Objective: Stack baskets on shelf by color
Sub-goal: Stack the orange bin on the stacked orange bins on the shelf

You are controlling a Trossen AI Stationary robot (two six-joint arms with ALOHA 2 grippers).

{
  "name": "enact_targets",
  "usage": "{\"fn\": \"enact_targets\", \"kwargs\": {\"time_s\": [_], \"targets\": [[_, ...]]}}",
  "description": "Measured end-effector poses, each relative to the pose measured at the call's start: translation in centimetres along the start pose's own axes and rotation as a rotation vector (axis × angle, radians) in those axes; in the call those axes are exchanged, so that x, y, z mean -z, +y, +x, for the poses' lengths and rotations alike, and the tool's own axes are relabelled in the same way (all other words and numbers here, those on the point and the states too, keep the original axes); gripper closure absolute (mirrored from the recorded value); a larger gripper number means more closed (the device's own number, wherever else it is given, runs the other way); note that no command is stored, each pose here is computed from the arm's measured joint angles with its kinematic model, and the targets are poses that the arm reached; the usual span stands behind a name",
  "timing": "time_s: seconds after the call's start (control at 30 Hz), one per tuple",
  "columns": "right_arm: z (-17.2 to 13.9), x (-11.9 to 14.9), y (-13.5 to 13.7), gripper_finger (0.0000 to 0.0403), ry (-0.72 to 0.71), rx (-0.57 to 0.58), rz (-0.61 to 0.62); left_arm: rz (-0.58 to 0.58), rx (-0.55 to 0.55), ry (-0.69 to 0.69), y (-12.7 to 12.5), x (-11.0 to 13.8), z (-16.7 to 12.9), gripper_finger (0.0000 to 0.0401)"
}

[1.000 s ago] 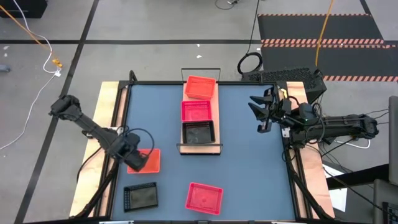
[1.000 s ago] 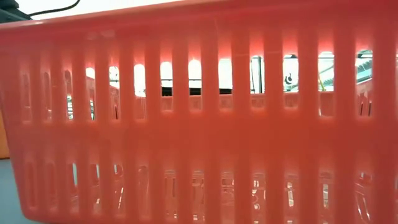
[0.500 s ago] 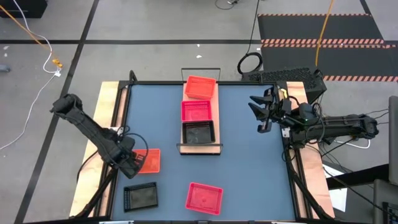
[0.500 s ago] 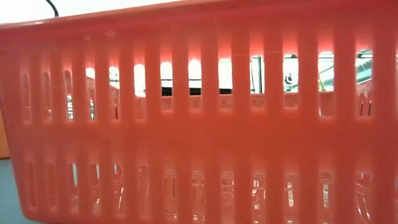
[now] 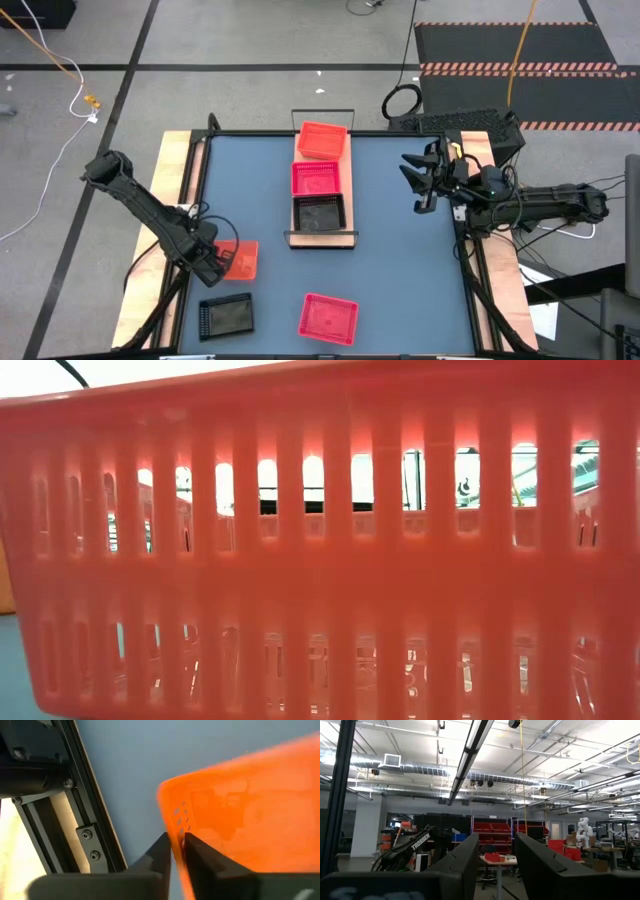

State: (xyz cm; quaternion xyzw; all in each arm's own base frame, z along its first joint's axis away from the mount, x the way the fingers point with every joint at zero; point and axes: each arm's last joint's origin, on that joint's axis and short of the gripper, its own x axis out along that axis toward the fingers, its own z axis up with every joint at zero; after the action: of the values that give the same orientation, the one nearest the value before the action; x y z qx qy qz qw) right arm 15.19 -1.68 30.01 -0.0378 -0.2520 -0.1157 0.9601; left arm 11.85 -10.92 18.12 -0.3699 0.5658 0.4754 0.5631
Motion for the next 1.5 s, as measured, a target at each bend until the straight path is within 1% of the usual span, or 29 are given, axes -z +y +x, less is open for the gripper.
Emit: {"fn": "enact_targets", "kwargs": {"time_s": [0.07, 0.1, 0.23, 0.3, 0.4, 0.5, 0.57, 0.67, 0.73, 0.77, 0.83, 0.93, 1.03, 1.17, 1.23, 1.3, 1.4, 1.5], "targets": [[0.0, 0.0, 0.0, 0.0284, 0.000, 0.000, 0.000, -0.013, 0.002, 0.002, 0.0, 0.0, 0.0, 0.0383], [0.0, 0.0, 0.0, 0.0284, 0.000, 0.000, 0.001, -0.019, 0.003, 0.001, 0.0, 0.0, 0.0, 0.0388], [0.0, 0.0, 0.0, 0.0284, -0.001, 0.000, -0.001, -0.019, 0.006, -0.002, -0.1, 0.0, -0.2, 0.0376], [0.0, -0.1, 0.0, 0.0284, -0.008, -0.011, -0.003, -0.013, 0.026, -0.014, -0.3, 0.0, -0.7, 0.0373], [0.0, -0.1, 0.3, 0.0284, -0.016, -0.105, 0.001, 0.011, 0.048, -0.061, -0.5, -0.1, -2.1, 0.0381], [0.0, 0.0, 0.6, 0.0284, -0.023, -0.188, 0.007, 0.015, 0.069, -0.138, -0.5, -0.3, -4.4, 0.0392], [0.1, 0.0, 0.5, 0.0284, -0.028, -0.170, 0.045, 0.021, 0.082, -0.193, -0.5, -0.6, -6.2, 0.0393], [0.3, 0.1, 0.2, 0.0284, -0.020, -0.057, 0.109, 0.051, 0.080, -0.268, 0.0, -1.1, -8.9, 0.0385], [0.4, 0.4, 0.1, 0.0284, 0.001, 0.010, 0.113, 0.073, 0.131, -0.295, 0.0, -1.4, -10.2, 0.0384], [0.4, 0.6, 0.0, 0.0284, 0.012, 0.036, 0.105, 0.104, 0.170, -0.325, 0.0, -1.7, -10.8, 0.0387], [0.5, 0.9, -0.1, 0.0284, 0.035, 0.100, 0.087, 0.113, 0.260, -0.422, -0.1, -2.2, -12.2, 0.0393], [0.9, 1.2, -0.4, 0.0284, 0.069, 0.201, 0.060, 0.132, 0.339, -0.573, -0.4, -3.0, -13.9, 0.0392], [1.7, 1.3, -0.3, 0.0284, 0.129, 0.210, 0.004, 0.142, 0.391, -0.719, -0.6, -4.0, -15.7, 0.0385], [2.8, 1.9, 0.0, 0.0284, 0.204, 0.188, -0.044, 0.174, 0.390, -0.876, -0.6, -5.7, -18.0, 0.0393], [3.3, 2.4, 0.1, 0.0284, 0.231, 0.178, -0.079, 0.189, 0.368, -0.952, -0.5, -6.6, -19.1, 0.0393], [3.6, 2.9, 0.2, 0.0284, 0.254, 0.177, -0.098, 0.175, 0.339, -1.045, -0.5, -7.5, -20.0, 0.0389], [4.3, 3.6, 0.4, 0.0278, 0.289, 0.130, -0.143, 0.123, 0.282, -1.210, -1.0, -8.7, -20.4, 0.0381], [5.1, 4.4, 0.7, 0.0251, 0.320, 0.081, -0.157, 0.077, 0.205, -1.339, -2.5, -9.7, -19.7, 0.0385]]}}
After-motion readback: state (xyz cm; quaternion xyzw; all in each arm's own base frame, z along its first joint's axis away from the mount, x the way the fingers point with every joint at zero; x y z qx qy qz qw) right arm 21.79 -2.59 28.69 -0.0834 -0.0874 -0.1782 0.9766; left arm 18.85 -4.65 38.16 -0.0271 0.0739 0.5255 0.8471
